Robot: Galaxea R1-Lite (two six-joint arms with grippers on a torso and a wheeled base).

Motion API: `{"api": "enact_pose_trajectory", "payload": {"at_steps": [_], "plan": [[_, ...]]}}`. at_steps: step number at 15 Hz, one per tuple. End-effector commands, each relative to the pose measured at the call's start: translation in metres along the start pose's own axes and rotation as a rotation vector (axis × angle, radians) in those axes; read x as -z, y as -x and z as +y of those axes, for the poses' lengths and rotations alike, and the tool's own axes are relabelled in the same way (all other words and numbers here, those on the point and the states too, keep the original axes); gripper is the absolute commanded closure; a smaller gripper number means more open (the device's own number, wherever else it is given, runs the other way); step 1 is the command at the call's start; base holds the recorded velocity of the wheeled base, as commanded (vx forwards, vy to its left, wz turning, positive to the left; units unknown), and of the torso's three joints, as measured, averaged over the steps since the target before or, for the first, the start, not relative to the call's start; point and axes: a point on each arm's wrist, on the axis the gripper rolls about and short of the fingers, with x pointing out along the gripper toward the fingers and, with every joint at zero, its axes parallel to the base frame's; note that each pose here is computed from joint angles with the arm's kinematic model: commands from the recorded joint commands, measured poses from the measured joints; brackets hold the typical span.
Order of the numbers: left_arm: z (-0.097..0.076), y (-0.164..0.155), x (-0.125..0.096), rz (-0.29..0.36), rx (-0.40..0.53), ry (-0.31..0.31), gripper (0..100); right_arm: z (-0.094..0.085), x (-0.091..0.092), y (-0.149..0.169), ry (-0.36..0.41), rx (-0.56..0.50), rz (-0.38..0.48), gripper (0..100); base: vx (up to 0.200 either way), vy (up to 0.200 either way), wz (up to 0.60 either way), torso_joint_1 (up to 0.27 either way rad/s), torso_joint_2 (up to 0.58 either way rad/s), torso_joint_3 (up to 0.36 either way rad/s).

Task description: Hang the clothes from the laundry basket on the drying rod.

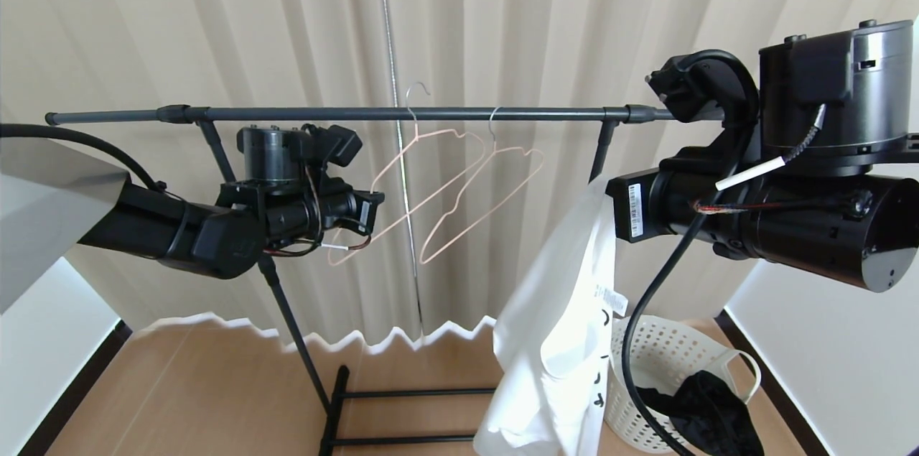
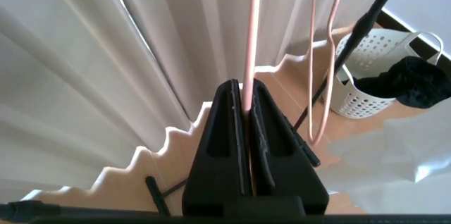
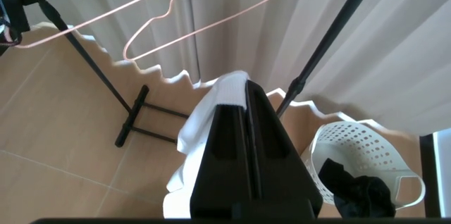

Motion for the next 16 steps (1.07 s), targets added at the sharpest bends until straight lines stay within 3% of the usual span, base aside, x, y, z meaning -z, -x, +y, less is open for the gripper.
{"api": "enact_pose_trajectory", "payload": {"at_steps": [1, 3, 11, 16], "plan": [[-0.001, 0.016, -0.002, -0.001, -0.005, -0.01, 100, -0.001, 0.001, 0.003, 0.0, 0.0, 0.0, 100, 0.0, 0.0, 0.0, 0.0, 0.0, 0.0], [-0.004, 0.031, 0.006, 0.015, -0.003, -0.007, 100, -0.002, 0.002, 0.004, 0.0, 0.0, 0.0, 100, 0.0, 0.0, 0.0, 0.0, 0.0, 0.0], [-0.02, 0.099, 0.038, -0.069, -0.081, -0.023, 100, -0.003, 0.001, 0.002, -0.001, 0.004, 0.001, 100, 0.0, 0.0, 0.0, 0.0, 0.0, 0.0], [-0.019, 0.141, 0.058, -0.034, -0.125, 0.007, 100, -0.005, 0.002, -0.002, -0.002, 0.014, 0.01, 100, 0.0, 0.0, 0.0, 0.0, 0.0, 0.0]]}}
